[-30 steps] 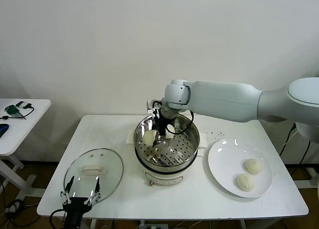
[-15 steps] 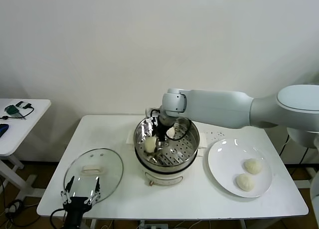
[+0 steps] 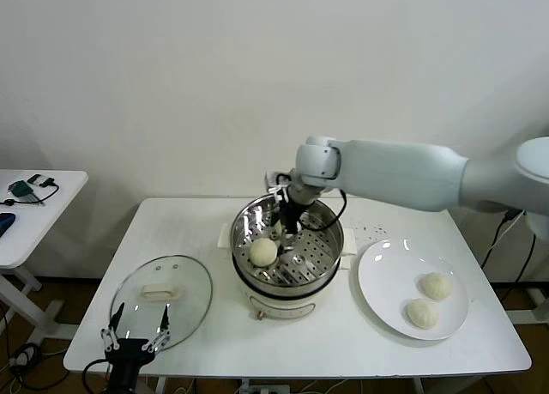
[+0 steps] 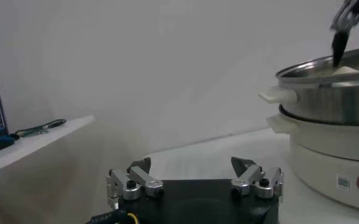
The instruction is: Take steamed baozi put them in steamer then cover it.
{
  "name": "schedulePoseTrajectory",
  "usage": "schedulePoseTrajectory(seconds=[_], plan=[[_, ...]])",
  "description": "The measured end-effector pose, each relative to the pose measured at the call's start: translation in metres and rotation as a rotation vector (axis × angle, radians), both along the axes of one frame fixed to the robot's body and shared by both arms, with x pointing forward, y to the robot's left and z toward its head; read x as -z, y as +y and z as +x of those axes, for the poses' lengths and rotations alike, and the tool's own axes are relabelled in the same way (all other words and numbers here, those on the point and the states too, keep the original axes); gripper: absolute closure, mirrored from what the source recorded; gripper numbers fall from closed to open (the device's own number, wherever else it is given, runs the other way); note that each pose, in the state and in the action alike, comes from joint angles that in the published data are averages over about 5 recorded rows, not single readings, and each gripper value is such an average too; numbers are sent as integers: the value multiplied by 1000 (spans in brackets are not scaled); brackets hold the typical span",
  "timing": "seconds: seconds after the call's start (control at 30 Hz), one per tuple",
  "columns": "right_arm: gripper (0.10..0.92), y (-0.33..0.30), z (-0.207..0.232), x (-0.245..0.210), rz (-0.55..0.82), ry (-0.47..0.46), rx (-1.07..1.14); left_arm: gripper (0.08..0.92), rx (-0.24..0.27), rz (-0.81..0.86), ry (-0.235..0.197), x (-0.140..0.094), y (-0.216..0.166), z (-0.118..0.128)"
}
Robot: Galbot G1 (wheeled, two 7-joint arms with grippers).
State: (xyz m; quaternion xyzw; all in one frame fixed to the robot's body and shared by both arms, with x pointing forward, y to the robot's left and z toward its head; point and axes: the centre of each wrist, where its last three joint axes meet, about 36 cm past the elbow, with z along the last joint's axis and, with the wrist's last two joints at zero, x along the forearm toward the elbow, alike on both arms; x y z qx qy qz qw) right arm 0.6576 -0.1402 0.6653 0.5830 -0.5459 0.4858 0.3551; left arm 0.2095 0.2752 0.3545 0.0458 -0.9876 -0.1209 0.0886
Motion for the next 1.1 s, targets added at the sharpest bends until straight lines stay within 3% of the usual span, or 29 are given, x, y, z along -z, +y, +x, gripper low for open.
schedulePoseTrajectory(seconds=[0.2, 0.37, 0.73, 1.1], plan=[[200, -70, -9, -18, -23, -7, 26, 177, -1, 3, 3, 1, 2, 0], [200, -130, -26, -7, -44, -1, 60, 177, -5, 7, 5, 1, 3, 0], [200, -234, -71, 90, -99, 67, 144, 177, -16, 20, 16, 1, 7, -4], [200, -277, -104, 162, -201, 126, 186, 177, -25, 28, 24, 1, 6, -5]])
